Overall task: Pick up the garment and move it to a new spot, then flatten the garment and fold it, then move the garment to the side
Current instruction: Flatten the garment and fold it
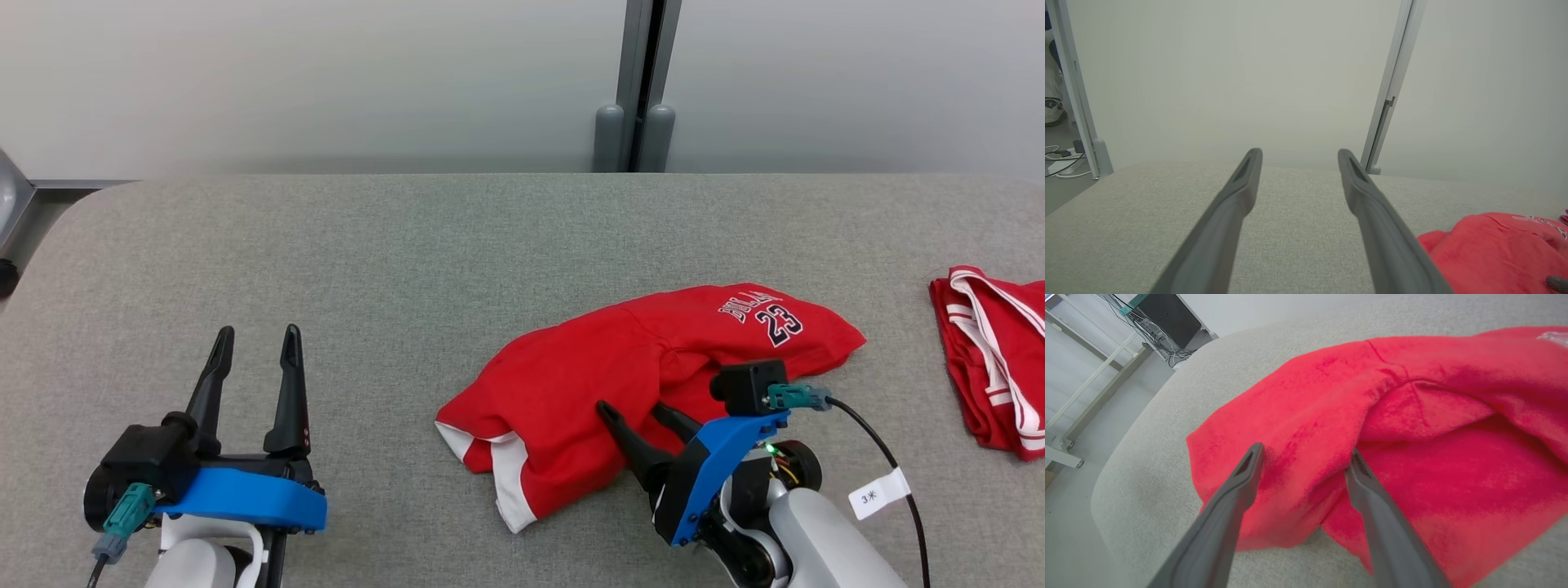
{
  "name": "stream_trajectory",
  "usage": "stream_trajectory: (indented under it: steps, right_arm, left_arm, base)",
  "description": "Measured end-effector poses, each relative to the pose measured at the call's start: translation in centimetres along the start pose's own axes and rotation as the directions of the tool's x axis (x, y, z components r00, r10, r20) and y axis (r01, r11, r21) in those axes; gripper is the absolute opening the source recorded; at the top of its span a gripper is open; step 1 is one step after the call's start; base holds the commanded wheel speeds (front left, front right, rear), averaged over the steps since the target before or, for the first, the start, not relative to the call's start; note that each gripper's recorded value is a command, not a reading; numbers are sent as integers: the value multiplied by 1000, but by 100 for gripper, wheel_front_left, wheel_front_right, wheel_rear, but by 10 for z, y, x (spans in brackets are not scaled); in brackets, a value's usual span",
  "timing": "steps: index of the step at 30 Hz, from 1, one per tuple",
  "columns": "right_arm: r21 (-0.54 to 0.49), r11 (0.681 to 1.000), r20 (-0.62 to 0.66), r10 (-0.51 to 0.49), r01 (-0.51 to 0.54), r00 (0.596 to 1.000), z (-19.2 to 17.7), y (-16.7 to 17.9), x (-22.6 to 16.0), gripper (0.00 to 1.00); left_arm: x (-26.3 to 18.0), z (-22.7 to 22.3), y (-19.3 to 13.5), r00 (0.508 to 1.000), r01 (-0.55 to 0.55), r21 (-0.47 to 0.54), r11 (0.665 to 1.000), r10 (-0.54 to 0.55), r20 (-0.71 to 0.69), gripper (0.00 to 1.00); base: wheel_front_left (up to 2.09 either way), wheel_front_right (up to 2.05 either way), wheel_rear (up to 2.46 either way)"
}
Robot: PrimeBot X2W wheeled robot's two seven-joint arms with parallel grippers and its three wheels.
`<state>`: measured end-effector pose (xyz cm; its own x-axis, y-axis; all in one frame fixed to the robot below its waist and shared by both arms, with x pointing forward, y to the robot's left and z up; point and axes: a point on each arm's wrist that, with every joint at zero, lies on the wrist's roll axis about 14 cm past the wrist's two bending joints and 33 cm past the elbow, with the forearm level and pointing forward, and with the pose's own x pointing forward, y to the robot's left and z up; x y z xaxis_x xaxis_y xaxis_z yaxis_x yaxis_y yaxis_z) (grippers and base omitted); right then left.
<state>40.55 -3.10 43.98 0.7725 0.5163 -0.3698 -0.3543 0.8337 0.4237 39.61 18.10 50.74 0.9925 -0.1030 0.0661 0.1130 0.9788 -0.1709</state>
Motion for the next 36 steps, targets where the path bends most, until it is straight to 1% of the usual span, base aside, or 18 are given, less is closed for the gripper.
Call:
stream_trajectory:
  steps: [1,2,3,4,7,10,12,14,16,17,21,24,27,29,30,31,32,36]
  right_arm:
    - [0,1000,5,6,-6,1000,1,2,2,100]
    - [0,1000,11,12,-12,1000,3,3,3,53]
    - [-3,1000,17,18,-18,1000,4,5,4,10]
    - [-4,1000,21,21,-21,1000,6,6,5,0]
    - [-17,1000,44,3,-3,999,12,0,7,0]
    - [-67,997,61,-38,42,997,21,-14,6,0]
    - [-123,988,60,-83,90,995,28,-32,3,0]
    - [-201,966,55,-153,161,987,37,-60,-5,0]
    - [-277,933,69,-220,231,973,50,-86,-14,0]
    - [-324,909,79,-250,262,965,59,-97,-17,0]
    - [-460,824,123,-311,332,943,91,-118,-21,0]
    - [-561,749,140,-335,353,932,106,-130,-19,0]
    - [-646,672,174,-332,362,927,121,-138,-13,0]
    - [-683,637,200,-307,357,930,128,-138,-7,0]
    - [-694,628,210,-291,352,933,130,-137,-3,0]
    - [-694,629,224,-274,350,935,132,-136,0,5]
    - [-691,633,235,-260,349,937,132,-135,2,100]
    - [-663,668,246,-233,339,941,124,-131,9,100]
  left_arm:
    - [0,0,0,1000,1,0,1000,-1,-1,100]
    - [1,-1,0,1000,1,0,1000,-1,-2,100]
    - [1,-1,-1,1000,1,0,1000,-1,-4,100]
    - [1,-1,-1,1000,2,0,1000,-2,-4,100]
    - [1,-1,-3,1000,7,0,1000,-7,-4,100]
    - [0,1,-3,1000,7,0,1000,-7,1,100]
    - [-1,2,-2,1000,2,0,1000,-2,4,100]
    - [-1,3,-1,1000,-3,-2,1000,3,5,100]
    - [-2,2,1,1000,-10,-3,1000,10,4,100]
    - [-2,2,2,1000,-12,-3,1000,12,3,100]
    - [-2,-1,4,1000,-19,-4,1000,19,-4,100]
    - [2,0,5,1000,-20,-3,1000,20,-1,100]
    - [4,-3,5,1000,-20,-3,1000,20,-8,100]
    - [6,-4,5,1000,-16,-2,1000,16,-11,100]
    - [6,-5,4,1000,-13,-1,1000,13,-14,100]
    - [6,-6,4,1000,-13,0,1000,13,-19,100]
    - [7,-7,4,1000,-13,0,1000,13,-21,100]
    - [8,-8,3,1000,-9,-2,1000,9,-23,100]
  base:
    - [0,0,0]
    - [0,0,0]
    - [0,0,0]
    - [0,0,0]
    - [0,0,0]
    - [0,0,0]
    - [0,0,0]
    - [0,0,0]
    - [0,0,0]
    - [0,0,0]
    - [0,0,0]
    - [0,0,0]
    - [0,0,0]
    - [0,0,0]
    - [0,0,0]
    - [0,0,0]
    - [0,0,0]
    - [0,0,0]
